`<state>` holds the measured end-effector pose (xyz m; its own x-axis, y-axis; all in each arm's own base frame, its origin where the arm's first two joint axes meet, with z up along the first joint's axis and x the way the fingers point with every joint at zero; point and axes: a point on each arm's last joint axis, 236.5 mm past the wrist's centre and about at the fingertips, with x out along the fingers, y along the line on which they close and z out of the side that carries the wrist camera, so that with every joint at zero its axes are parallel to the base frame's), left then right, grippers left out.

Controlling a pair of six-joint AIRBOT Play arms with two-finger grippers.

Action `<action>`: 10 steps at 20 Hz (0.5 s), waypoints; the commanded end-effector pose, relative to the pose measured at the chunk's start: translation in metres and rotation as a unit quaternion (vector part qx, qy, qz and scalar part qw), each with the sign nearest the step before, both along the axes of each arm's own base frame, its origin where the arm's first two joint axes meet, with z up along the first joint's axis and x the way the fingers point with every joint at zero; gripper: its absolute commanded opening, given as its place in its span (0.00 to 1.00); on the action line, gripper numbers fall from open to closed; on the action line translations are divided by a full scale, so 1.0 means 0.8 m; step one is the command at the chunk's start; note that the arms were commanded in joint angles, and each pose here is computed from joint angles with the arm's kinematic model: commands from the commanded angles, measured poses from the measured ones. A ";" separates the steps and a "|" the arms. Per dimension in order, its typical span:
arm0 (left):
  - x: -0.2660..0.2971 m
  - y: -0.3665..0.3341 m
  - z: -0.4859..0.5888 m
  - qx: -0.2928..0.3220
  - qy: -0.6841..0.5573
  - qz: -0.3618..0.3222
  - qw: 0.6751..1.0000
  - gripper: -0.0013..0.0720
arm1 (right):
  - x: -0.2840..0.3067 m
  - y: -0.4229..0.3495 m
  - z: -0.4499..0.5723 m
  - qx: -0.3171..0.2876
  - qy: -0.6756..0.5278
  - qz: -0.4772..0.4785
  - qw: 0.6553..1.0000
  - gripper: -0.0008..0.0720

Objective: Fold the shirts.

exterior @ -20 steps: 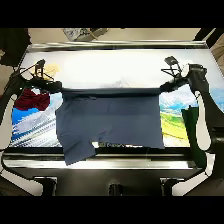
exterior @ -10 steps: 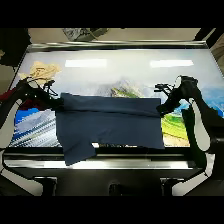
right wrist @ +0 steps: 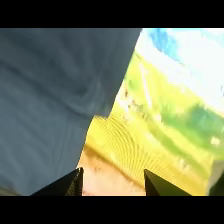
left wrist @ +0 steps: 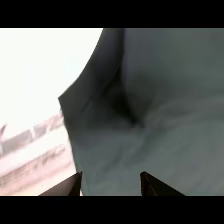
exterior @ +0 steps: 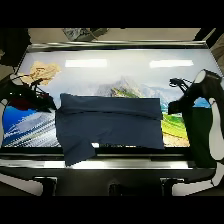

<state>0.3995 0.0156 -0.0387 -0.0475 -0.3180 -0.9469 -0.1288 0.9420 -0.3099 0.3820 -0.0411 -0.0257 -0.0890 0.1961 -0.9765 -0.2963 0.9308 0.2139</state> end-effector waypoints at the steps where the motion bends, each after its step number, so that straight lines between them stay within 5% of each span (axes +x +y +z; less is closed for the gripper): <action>1: -0.092 -0.003 -0.018 -0.018 0.048 0.012 0.999 0.64 | -0.060 -0.006 0.001 0.038 0.035 -0.023 0.998 0.69; 5: -0.205 -0.036 -0.058 -0.030 0.059 0.020 0.998 0.63 | -0.104 -0.001 -0.026 0.032 0.047 0.003 0.998 0.69; 10: -0.233 -0.081 -0.077 -0.080 0.052 0.046 0.994 0.63 | -0.111 -0.001 -0.025 0.031 0.058 0.007 0.998 0.69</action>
